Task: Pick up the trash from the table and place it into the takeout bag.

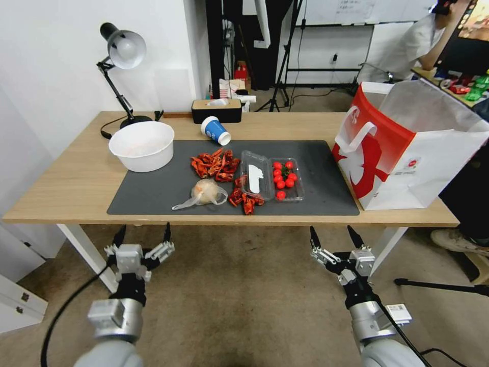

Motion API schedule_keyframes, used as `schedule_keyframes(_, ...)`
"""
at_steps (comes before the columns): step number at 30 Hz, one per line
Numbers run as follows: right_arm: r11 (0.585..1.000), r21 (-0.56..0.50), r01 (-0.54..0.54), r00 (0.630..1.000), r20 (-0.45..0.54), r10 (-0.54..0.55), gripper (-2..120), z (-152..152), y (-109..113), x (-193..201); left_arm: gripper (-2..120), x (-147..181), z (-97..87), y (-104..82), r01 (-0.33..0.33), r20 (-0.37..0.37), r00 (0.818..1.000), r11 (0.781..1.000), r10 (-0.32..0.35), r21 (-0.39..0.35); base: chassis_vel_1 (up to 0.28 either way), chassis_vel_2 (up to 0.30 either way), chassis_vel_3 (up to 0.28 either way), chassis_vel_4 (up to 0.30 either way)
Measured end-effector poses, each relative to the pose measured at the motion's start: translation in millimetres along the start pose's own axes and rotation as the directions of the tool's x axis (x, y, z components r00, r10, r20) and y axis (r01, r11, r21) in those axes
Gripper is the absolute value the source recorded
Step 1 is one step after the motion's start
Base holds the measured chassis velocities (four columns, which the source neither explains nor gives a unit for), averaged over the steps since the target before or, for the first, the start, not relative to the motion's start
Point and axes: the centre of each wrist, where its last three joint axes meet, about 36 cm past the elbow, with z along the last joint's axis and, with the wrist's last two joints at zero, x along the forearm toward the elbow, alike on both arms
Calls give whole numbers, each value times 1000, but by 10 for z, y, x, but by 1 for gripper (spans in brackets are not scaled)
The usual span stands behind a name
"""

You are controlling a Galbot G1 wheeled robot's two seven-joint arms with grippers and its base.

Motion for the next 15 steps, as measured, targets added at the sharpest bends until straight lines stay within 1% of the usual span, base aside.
schedule_keyframes(2,1000,3,0,1000,-5,0,100,-5,0,-8,100,-79,-79,37,-32,-1,999,999,33,13,0,0,0,0)
schedule_keyframes(3,1000,5,0,1000,-5,0,100,-20,-1,-21,100,-160,-144,71,-67,-3,998,997,67,24,0,0,0,0)
schedule_keyframes(4,1000,5,0,1000,-5,0,100,-20,-1,-21,100,-160,-144,71,-67,-3,998,997,67,24,0,0,0,0)
schedule_keyframes(5,1000,8,1,1000,-5,-1,100,-32,-2,-34,100,-230,-198,105,-98,-9,995,995,98,31,0,0,0,0)
schedule_keyframes(6,1000,8,1,1000,-5,-1,100,-32,-2,-34,100,-230,-198,105,-98,-9,995,995,98,31,0,0,0,0)
schedule_keyframes(8,1000,12,4,1000,-5,-4,100,-50,2,-52,100,-351,-298,150,-161,-23,986,986,162,41,0,0,0,0)
schedule_keyframes(9,1000,13,5,1000,-7,-5,100,-58,5,-55,100,-424,-352,167,-197,-40,979,978,200,72,0,0,0,0)
schedule_keyframes(10,1000,13,5,1000,-7,-5,100,-58,5,-55,100,-424,-352,167,-197,-40,979,978,200,72,0,0,0,0)
schedule_keyframes(12,1000,13,8,1000,-10,-8,100,-57,14,-52,100,-531,-415,187,-234,-74,967,965,243,119,0,0,0,0)
schedule_keyframes(13,1000,14,9,1000,-11,-9,100,-57,22,-49,100,-636,-454,215,-257,-95,958,956,271,137,0,0,0,0)
schedule_keyframes(14,1000,14,9,1000,-11,-9,100,-57,22,-49,100,-636,-454,215,-257,-95,958,956,271,137,0,0,0,0)
schedule_keyframes(15,1000,15,11,1000,-13,-10,100,-56,32,-47,100,-718,-474,245,-271,-103,953,953,285,135,0,0,0,0)
